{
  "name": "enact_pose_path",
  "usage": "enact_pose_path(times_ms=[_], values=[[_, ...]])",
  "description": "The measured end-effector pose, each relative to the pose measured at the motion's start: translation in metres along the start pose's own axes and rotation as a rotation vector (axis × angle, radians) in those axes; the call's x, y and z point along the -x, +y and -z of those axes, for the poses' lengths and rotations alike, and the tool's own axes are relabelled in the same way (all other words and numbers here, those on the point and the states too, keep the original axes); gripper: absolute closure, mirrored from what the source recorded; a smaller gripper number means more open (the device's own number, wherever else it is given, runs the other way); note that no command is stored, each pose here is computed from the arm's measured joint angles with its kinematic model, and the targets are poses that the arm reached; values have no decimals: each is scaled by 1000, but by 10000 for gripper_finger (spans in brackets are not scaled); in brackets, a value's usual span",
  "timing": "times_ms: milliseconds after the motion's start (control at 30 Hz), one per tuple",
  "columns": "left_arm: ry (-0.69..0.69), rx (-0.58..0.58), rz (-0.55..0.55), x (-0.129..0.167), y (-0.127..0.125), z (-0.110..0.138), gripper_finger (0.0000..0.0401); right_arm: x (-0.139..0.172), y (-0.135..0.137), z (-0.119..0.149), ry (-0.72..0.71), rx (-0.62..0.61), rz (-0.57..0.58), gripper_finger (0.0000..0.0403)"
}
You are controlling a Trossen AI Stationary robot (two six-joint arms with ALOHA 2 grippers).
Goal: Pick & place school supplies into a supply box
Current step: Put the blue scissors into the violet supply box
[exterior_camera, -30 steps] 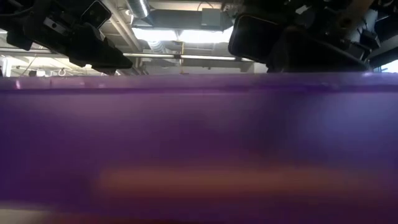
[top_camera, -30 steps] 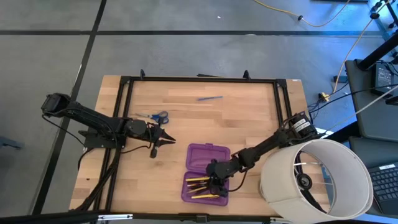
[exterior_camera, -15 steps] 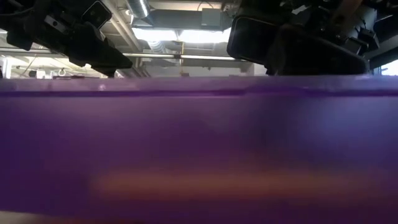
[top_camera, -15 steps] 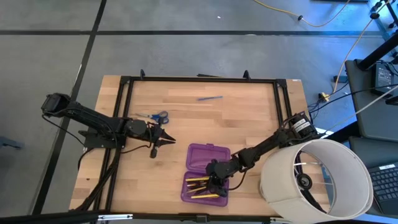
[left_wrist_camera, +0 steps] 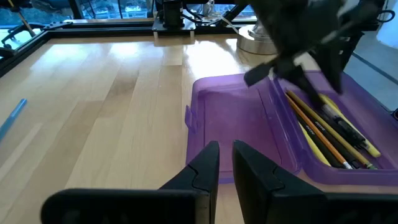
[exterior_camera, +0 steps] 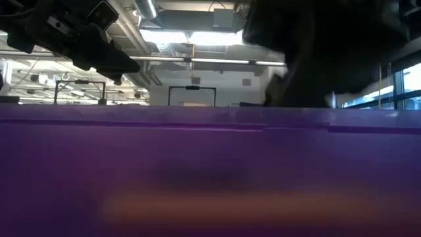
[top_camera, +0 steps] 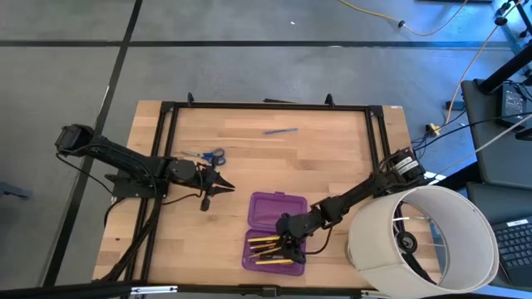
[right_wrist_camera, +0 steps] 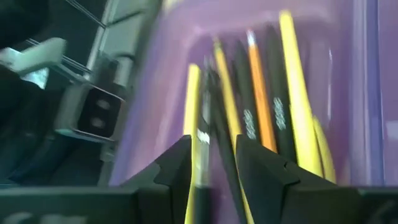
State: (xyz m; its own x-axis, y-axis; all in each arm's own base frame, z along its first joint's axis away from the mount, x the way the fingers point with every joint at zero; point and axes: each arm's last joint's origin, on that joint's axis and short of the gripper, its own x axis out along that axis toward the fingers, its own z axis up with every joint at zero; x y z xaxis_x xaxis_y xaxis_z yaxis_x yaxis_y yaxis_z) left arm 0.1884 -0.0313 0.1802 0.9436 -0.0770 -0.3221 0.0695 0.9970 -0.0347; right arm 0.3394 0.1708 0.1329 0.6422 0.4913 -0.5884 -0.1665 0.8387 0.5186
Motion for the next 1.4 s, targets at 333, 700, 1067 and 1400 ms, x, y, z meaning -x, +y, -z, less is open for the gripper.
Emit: enact_pose_path(times_ms=[333, 700, 1067, 1400], values=[[5, 22, 0, 0, 0, 1, 365, 40, 21, -25, -67, 226, -59, 272], [5, 25, 0, 0, 0, 0, 365, 104, -6, -11, -142, 247, -27, 272], [-1, 31, 0, 0, 0, 0, 361, 177, -43, 47, -385, 218, 200, 272], [-2, 21, 0, 0, 0, 0, 353, 194, -70, 95, -453, 218, 425, 271]])
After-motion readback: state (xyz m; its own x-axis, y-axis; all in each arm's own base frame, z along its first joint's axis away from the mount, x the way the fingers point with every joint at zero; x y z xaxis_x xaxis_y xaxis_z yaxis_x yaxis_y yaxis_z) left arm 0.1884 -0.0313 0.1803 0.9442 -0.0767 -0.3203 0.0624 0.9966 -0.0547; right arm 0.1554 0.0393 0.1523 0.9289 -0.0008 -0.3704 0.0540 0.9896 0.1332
